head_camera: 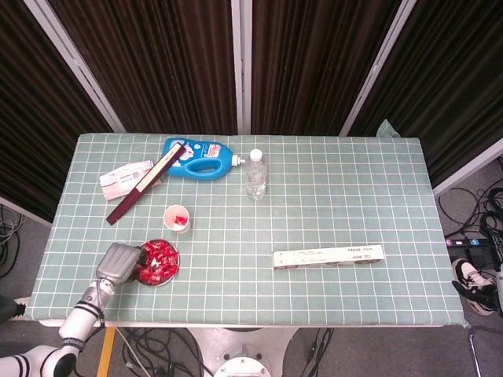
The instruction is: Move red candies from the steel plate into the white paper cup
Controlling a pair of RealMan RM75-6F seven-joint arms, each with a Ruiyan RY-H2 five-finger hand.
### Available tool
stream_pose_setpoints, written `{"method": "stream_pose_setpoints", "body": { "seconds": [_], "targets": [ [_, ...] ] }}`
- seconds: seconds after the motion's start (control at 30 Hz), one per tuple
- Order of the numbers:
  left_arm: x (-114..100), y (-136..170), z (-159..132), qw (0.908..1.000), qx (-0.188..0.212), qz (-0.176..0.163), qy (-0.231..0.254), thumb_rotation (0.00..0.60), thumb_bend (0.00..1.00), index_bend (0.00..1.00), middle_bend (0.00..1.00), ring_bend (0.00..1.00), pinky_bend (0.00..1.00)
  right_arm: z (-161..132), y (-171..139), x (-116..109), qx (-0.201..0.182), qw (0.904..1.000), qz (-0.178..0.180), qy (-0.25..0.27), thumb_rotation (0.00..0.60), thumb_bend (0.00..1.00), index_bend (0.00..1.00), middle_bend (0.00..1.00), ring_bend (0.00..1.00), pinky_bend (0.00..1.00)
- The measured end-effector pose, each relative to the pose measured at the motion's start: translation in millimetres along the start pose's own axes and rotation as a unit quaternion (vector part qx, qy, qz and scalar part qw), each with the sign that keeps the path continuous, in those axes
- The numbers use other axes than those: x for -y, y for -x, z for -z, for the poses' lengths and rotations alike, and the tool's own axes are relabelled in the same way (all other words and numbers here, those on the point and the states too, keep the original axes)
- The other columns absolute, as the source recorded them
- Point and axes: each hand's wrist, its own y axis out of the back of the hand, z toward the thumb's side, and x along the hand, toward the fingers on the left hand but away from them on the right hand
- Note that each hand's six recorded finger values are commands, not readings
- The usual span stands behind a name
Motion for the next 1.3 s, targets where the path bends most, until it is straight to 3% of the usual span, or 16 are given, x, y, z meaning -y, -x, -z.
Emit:
{"method": "stream_pose_setpoints", "body": {
  "seconds": [0.37, 0.8, 0.93, 1.13, 1.3],
  "targets": [
    [-13.9, -3.1, -7.6, 0.9990, 0.027, -0.026, 0.026, 0.600, 0.46, 0.73, 0.76, 0.95, 1.00, 1.5, -1.0, -1.2, 0.001, 1.0000, 0.002, 0.004, 0.600, 0.03, 0.00, 0.13, 0.00, 0.33],
    [-99.3, -30.1, -36.2, 0.9911, 0.075, -0.108, 0.025, 0.600, 0.46, 0.73, 0.76, 0.95, 1.00, 5.0, -2.8, -3.5, 0.005, 0.9999, 0.007, 0.006, 0.600, 0.03, 0.00, 0.14, 0.00, 0.33],
    [-118.1, -47.4, -49.7, 0.9891, 0.086, -0.116, 0.028, 0.600, 0.46, 0.73, 0.75, 0.95, 1.00, 7.0, -3.1, -3.7, 0.008, 0.9999, 0.007, 0.006, 0.600, 0.03, 0.00, 0.14, 0.00, 0.33],
    [-122.0, -69.3, -60.8, 0.9904, 0.087, -0.104, 0.028, 0.600, 0.46, 0.71, 0.73, 0.95, 1.00, 9.0, -3.2, -4.0, 0.012, 0.9999, 0.007, 0.005, 0.600, 0.03, 0.00, 0.13, 0.00, 0.33],
    [-113.8, -80.3, -62.3, 0.9929, 0.079, -0.087, 0.020, 0.600, 0.44, 0.65, 0.61, 0.94, 1.00, 10.4, -2.9, -4.1, 0.016, 0.9998, 0.007, 0.005, 0.600, 0.03, 0.00, 0.13, 0.00, 0.33]
  ]
}}
